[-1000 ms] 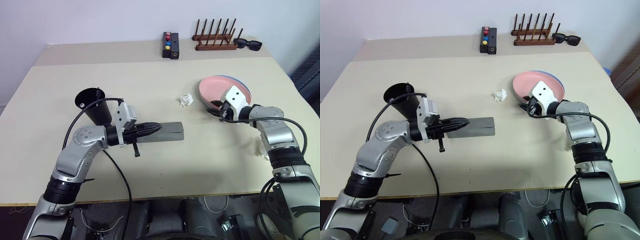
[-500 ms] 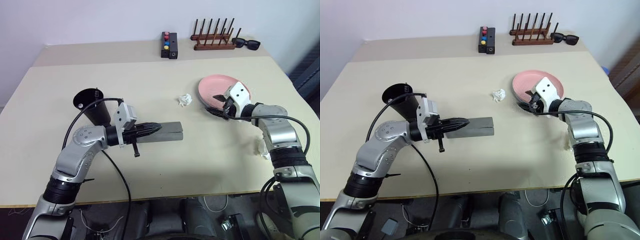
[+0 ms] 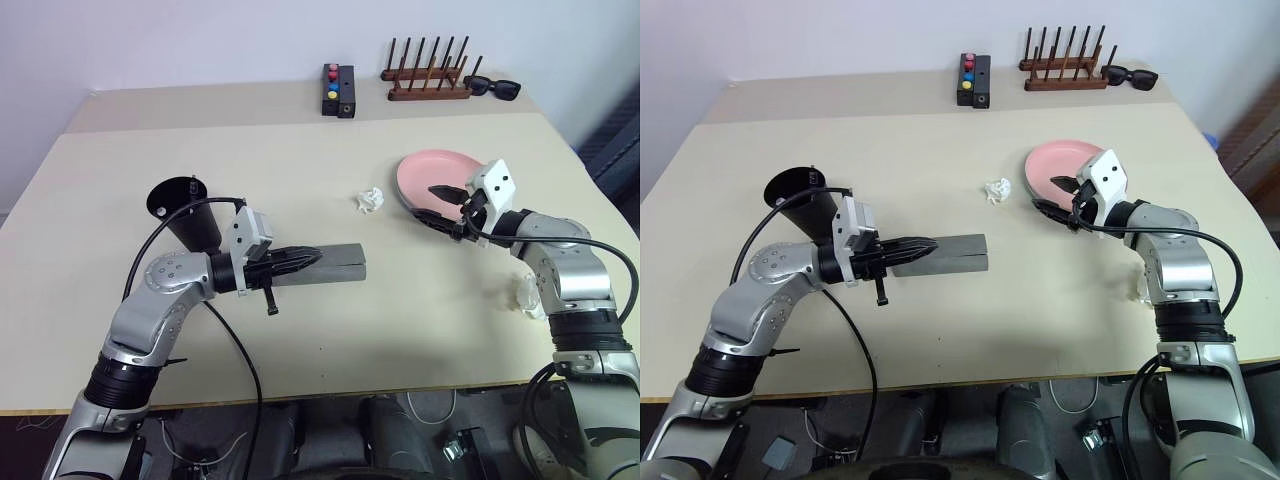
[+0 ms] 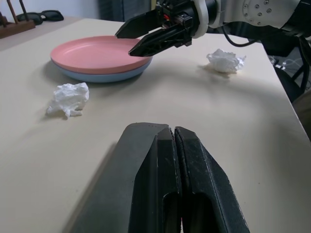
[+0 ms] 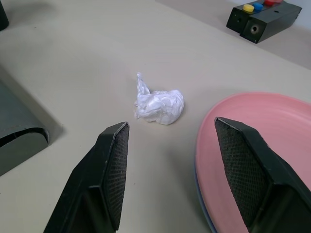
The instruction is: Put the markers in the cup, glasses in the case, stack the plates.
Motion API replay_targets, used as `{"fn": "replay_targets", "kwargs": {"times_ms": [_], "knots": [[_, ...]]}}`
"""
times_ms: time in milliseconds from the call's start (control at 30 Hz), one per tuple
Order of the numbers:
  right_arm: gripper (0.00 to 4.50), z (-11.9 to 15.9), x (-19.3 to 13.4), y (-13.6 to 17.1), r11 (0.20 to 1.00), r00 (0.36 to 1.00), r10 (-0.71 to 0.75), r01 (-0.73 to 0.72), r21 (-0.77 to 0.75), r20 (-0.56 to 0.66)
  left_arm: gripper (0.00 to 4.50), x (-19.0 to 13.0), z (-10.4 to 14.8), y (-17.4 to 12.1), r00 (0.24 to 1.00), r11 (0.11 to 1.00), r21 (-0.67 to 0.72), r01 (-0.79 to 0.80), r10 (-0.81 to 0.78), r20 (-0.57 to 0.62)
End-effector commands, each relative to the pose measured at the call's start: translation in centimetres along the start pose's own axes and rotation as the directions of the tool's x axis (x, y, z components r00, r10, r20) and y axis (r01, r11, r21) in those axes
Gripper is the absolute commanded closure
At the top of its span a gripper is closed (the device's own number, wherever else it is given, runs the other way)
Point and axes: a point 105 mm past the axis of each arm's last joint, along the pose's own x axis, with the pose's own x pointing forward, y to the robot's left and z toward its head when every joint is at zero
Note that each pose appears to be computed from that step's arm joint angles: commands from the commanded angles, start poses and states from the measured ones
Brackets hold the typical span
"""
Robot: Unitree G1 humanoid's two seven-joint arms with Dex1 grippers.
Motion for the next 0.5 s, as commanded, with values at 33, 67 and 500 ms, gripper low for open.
{"fn": "replay_targets", "kwargs": {"times_ms": [33,67,500], "knots": [[1.67,1.40,-0.31,-0.22,0.999,0.999,-0.012,0.013,-0.032,0.047,4.50,-0.29,0.93,0.09,1.000,0.999,0.042,-0.011,0.010,0.023],[1.67,1.41,-0.30,-0.22,0.999,0.999,-0.011,0.012,-0.032,0.048,4.50,-0.29,0.94,0.13,1.000,0.999,0.043,-0.012,0.011,0.023],[1.67,1.59,-0.30,-0.25,0.999,0.999,-0.014,0.016,-0.035,0.049,4.50,-0.20,1.01,0.20,1.000,0.999,0.045,-0.013,0.012,0.025]]}}
